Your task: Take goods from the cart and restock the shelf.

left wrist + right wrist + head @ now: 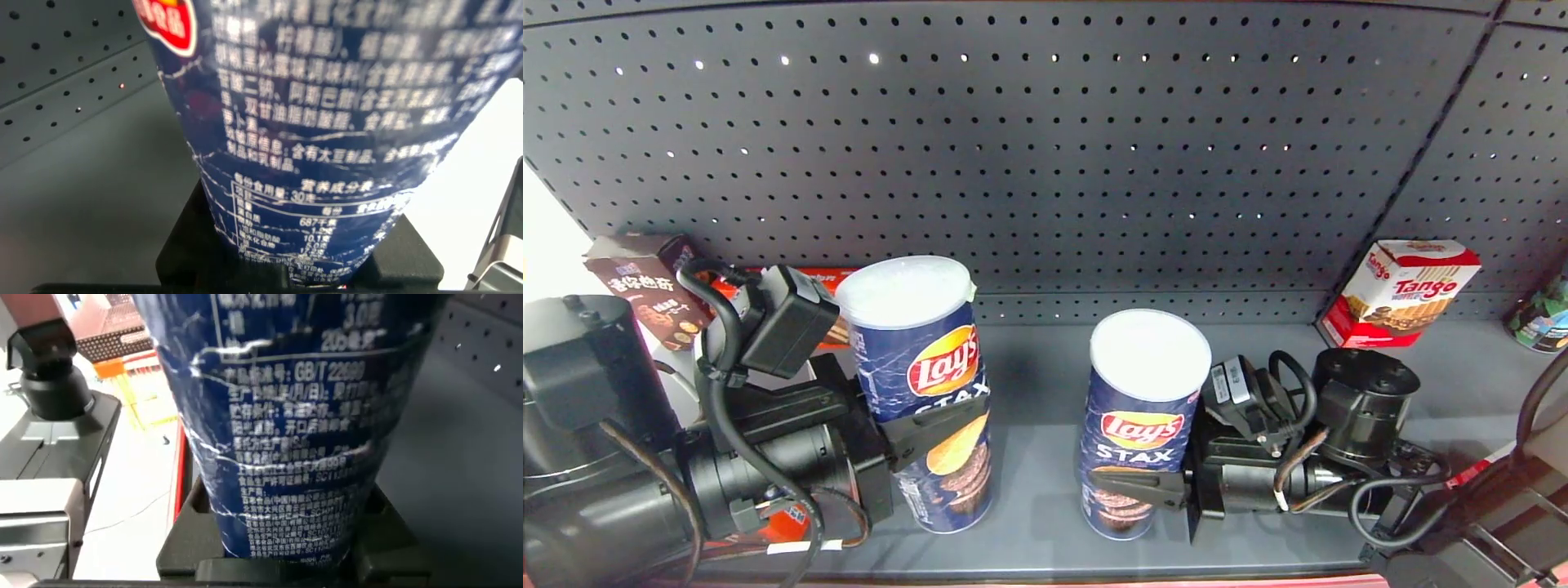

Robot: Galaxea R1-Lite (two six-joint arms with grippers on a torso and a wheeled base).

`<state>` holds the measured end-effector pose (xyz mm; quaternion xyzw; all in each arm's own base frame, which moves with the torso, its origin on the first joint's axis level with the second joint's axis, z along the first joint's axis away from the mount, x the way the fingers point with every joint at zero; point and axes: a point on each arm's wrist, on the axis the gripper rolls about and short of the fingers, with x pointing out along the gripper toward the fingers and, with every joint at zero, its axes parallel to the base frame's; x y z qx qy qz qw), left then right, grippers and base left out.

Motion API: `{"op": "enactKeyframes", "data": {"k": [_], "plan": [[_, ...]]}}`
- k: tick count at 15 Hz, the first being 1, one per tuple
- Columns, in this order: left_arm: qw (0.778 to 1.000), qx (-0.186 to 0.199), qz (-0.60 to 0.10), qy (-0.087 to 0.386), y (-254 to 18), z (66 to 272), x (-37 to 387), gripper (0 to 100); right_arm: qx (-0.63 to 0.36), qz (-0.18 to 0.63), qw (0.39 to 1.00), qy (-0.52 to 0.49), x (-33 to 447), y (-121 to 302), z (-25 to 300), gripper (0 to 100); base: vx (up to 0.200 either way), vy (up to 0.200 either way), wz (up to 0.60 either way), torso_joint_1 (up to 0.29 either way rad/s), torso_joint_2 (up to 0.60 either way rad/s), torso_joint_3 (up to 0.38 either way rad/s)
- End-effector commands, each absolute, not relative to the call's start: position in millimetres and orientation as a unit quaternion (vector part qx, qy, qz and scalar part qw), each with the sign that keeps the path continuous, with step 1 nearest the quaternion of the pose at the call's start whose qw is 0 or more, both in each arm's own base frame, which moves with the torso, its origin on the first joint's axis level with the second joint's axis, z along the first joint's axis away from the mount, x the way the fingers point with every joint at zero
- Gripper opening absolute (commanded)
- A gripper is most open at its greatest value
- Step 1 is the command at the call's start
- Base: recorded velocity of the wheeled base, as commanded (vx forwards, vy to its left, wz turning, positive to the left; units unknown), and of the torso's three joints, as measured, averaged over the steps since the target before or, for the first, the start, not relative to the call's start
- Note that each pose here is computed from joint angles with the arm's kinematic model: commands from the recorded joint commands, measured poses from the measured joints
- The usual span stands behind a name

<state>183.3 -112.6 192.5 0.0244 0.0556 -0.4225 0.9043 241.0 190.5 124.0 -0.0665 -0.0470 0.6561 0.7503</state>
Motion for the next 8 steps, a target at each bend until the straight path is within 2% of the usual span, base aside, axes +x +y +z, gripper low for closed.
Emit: {"op": "enactKeyframes", "data": {"k": [1,2,3,8], "plan": [[0.904,0.025,-0.422,0.058,-112.5,191.2,183.3,0,-0.066,0.657,0.75,-0.04,240.9,190.9,120.3,0,0.0,0.0,0.0,0.0,0.0,0.0],[0.904,0.025,-0.422,0.06,-112.0,189.9,182.5,0,-0.066,0.659,0.749,-0.04,239.9,191.4,119.6,0,0.0,0.0,0.0,0.0,0.0,0.0],[0.904,0.025,-0.422,0.061,-112.0,189.5,182.3,0,-0.066,0.659,0.748,-0.038,239.2,191.5,119.0,100,0.0,0.0,0.0,0.0,0.0,0.0],[0.904,0.025,-0.422,0.06,-111.7,190.2,181.8,0,-0.076,0.661,0.745,-0.039,231.6,187.7,116.8,100,0.0,0.0,0.0,0.0,0.0,0.0]]}}
